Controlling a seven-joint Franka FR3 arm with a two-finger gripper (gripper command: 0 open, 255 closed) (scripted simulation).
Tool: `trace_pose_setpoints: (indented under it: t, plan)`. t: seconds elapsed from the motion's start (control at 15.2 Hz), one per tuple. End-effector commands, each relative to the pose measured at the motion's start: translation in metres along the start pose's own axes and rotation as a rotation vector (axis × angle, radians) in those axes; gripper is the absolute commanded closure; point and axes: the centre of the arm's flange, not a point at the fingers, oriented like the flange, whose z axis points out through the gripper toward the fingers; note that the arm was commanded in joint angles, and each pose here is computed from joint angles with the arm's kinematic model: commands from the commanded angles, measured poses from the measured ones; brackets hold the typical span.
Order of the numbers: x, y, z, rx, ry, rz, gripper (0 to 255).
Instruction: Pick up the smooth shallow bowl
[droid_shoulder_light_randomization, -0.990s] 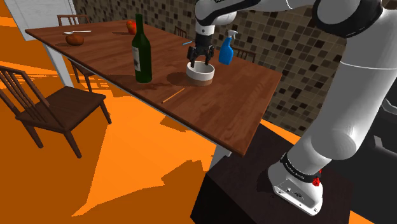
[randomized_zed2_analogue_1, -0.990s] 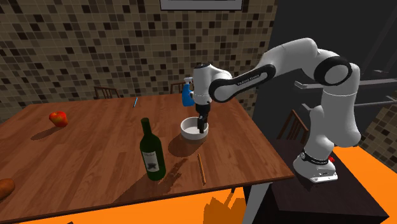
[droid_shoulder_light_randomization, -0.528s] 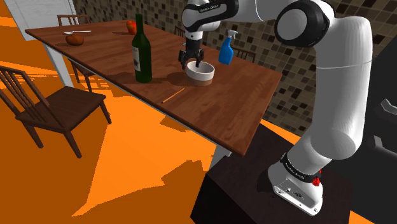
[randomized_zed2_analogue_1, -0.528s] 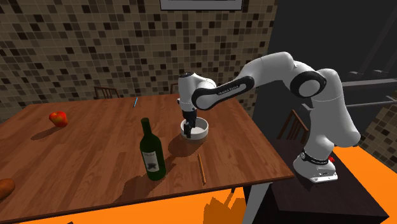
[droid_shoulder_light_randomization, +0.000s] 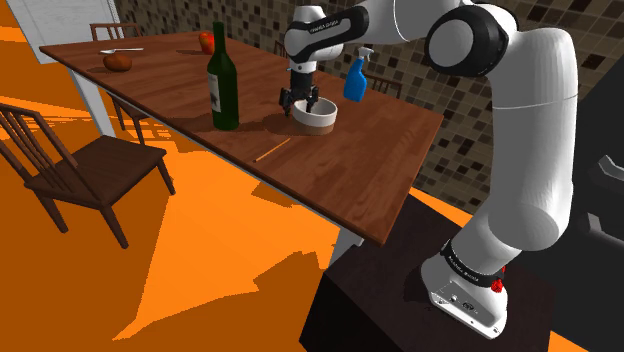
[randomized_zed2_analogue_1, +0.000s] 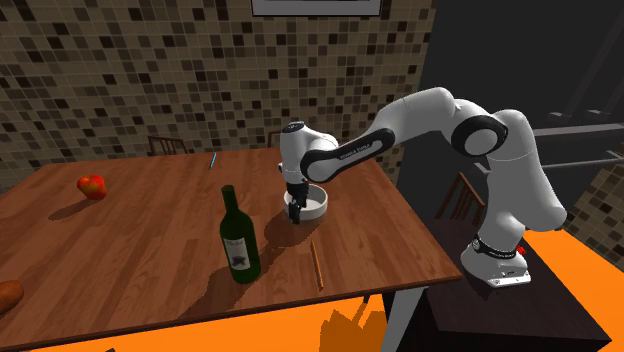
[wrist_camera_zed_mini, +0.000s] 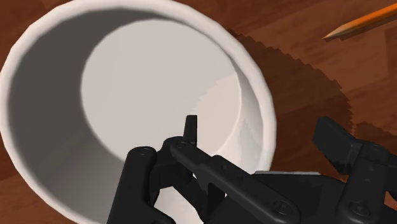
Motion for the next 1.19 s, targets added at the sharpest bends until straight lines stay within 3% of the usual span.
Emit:
trace_pose_setpoints:
  t: [0.0,0.59,1.12]
  plan:
    - [0.0,0.0,0.001,0.0,0.0,0.0,255]
    - [0.0,0.0,0.001,0.0,0.0,0.0,255]
    - [-0.002,0.0,-0.041,0.0,0.0,0.0,255]
